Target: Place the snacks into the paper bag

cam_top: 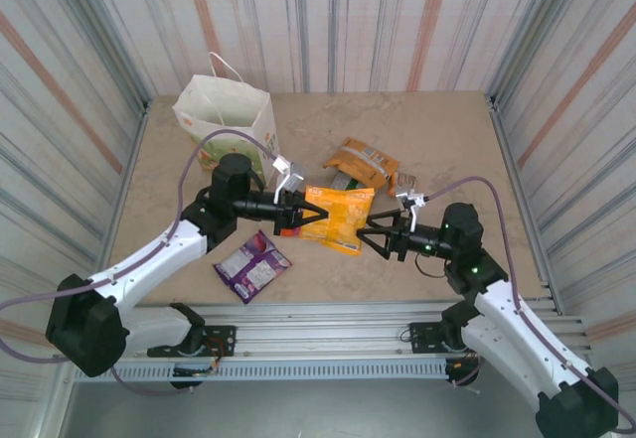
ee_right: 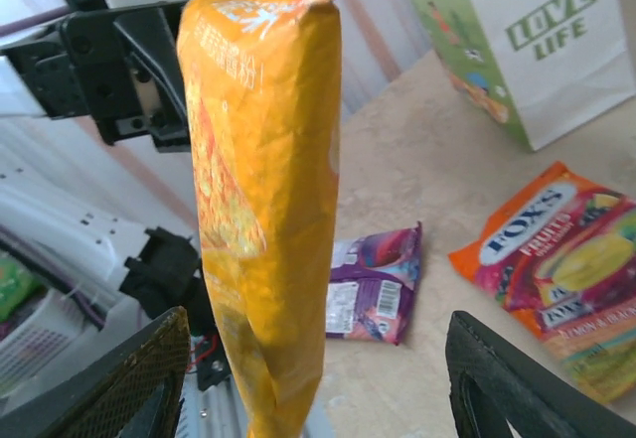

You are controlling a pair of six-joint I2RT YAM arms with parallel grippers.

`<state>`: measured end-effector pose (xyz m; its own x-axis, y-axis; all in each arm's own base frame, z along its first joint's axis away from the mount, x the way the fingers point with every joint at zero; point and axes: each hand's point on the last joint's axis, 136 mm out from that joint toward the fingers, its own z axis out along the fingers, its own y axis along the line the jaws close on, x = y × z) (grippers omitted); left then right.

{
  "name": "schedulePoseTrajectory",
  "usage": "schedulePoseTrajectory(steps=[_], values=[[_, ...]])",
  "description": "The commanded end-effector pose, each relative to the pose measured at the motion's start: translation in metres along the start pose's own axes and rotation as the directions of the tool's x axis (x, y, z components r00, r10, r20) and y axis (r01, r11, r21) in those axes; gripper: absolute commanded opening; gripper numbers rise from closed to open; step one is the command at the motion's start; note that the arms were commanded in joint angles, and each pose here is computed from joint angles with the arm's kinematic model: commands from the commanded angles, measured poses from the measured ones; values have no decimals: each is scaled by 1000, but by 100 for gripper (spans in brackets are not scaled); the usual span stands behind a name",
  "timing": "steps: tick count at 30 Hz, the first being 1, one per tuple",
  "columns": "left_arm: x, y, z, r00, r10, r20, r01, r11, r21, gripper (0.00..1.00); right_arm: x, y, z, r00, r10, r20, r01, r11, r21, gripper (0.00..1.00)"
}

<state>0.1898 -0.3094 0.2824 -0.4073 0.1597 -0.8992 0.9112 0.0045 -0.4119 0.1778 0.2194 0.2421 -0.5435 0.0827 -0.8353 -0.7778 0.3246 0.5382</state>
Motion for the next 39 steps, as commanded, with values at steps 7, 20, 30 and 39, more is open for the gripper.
schedulePoseTrajectory(steps=[7, 20, 30, 39], values=[[-20, -19, 2, 991, 128, 24, -129, 990, 61, 8, -22, 41, 10, 991, -134, -12, 129, 976, -174, 52], [-16, 23, -7, 999, 45, -17, -47, 979, -198, 63, -51, 16, 7, 973, -216, 79, 213, 976, 41, 2], [20, 113, -92, 964, -228, 135, 258, 695, -671, 78, -123, -9, 38, 916, -388, 102, 361, 908, 211, 2], [66, 147, -176, 856, -393, 335, 489, 412, -769, 78, -190, -31, 120, 858, -509, 67, 491, 851, 186, 3]])
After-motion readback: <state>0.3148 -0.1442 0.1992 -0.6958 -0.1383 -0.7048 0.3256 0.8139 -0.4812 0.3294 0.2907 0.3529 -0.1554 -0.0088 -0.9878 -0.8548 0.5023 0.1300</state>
